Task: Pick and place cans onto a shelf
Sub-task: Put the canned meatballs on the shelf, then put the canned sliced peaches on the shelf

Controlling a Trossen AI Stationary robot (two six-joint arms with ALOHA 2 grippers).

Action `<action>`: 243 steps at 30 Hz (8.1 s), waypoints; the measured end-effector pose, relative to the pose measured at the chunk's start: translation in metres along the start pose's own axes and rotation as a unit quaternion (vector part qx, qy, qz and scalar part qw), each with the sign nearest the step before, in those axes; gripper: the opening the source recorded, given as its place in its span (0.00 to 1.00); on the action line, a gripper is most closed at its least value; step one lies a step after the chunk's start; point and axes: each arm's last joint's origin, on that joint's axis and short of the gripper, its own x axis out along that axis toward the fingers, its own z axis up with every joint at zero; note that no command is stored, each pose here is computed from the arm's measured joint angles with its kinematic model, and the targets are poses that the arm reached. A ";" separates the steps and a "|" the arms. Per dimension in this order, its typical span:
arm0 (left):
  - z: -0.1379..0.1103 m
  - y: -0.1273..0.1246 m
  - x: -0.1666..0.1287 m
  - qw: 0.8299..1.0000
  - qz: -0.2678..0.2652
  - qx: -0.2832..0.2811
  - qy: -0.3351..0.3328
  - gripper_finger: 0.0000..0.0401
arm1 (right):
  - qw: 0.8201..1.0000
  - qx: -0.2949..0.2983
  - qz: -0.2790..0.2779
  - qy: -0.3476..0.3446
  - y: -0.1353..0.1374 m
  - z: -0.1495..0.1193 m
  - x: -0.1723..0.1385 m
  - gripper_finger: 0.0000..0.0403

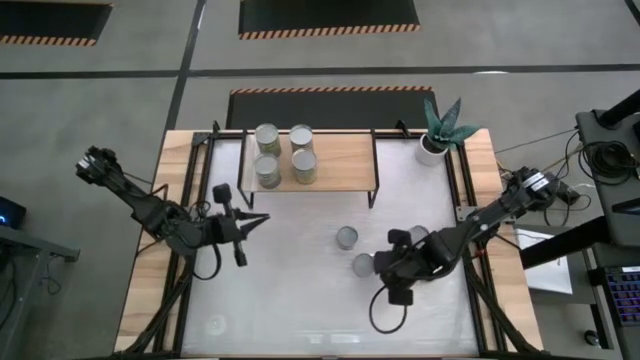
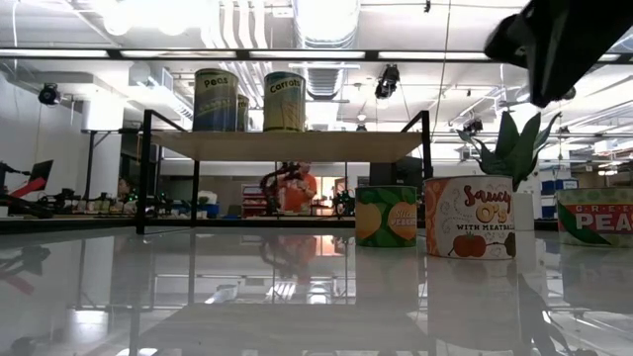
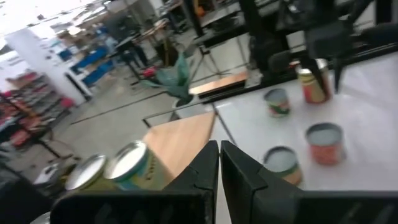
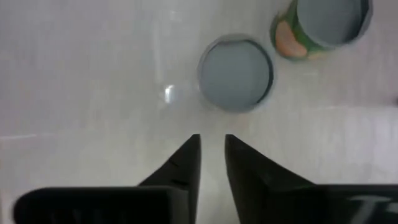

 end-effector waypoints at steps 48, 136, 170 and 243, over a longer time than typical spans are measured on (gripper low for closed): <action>0.000 0.001 0.000 0.999 0.029 0.023 0.002 0.00 | 0.989 -0.136 -0.053 -0.016 -0.005 0.062 -0.018 0.02; -0.015 0.016 -0.006 0.967 0.239 0.067 0.056 0.00 | 0.993 -0.103 -0.044 0.035 -0.034 0.096 0.018 0.37; -0.015 0.016 -0.006 0.967 0.239 0.067 0.056 0.00 | 0.991 -0.129 -0.042 -0.001 -0.070 0.087 0.044 0.02; -0.015 0.016 -0.006 0.967 0.239 0.071 0.057 0.00 | 0.990 -0.058 -0.091 -0.097 -0.303 0.148 -0.075 0.18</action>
